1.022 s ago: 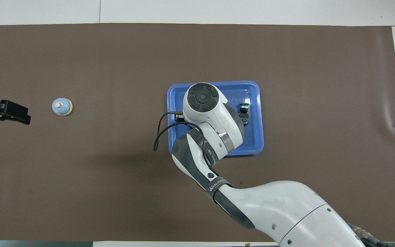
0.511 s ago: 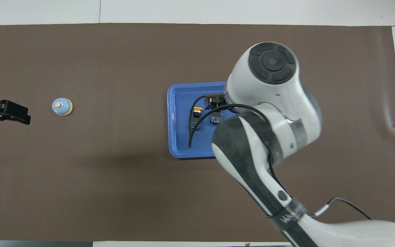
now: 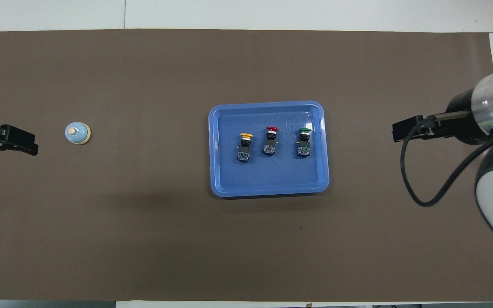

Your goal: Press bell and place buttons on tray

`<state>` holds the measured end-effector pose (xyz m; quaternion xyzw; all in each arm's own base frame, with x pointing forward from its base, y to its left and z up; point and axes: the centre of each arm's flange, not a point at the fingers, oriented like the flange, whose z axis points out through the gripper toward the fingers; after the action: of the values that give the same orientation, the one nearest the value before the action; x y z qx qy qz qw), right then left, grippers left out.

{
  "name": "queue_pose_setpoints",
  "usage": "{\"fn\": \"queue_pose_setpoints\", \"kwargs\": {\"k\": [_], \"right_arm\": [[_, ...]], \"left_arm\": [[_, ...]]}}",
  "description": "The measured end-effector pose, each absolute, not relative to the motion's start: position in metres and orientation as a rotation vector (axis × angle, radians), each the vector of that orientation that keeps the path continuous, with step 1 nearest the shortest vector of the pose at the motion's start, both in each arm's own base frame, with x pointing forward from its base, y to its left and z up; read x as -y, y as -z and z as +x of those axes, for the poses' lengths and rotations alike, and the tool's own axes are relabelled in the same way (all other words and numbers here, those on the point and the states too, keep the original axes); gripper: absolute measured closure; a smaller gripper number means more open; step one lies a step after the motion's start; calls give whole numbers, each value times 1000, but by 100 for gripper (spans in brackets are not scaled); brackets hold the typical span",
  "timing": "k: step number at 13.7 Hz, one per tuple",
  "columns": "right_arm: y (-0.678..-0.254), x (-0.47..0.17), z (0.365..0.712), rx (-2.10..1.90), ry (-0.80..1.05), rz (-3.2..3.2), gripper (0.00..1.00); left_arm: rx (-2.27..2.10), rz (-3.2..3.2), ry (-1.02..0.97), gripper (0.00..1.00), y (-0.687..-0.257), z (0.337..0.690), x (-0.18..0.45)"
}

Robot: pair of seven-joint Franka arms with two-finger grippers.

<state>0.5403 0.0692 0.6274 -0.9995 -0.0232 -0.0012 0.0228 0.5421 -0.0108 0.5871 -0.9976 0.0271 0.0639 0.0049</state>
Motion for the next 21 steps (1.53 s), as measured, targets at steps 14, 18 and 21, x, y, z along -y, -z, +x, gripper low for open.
{"fn": "queue_pose_setpoints", "kwargs": {"k": [14,18,21], "right_arm": [[-611,10,544,-135,-49,-3128,0],[-602,7,540,-127,-81,-3128,0],[-602,8,538,-128,-80,-3128,0]], "left_arm": [[-85,-3124,-200,0,-587,542,11],[-94,-3123,-201,8,-587,542,15],[-80,-3124,-202,48,-584,542,10]]}}
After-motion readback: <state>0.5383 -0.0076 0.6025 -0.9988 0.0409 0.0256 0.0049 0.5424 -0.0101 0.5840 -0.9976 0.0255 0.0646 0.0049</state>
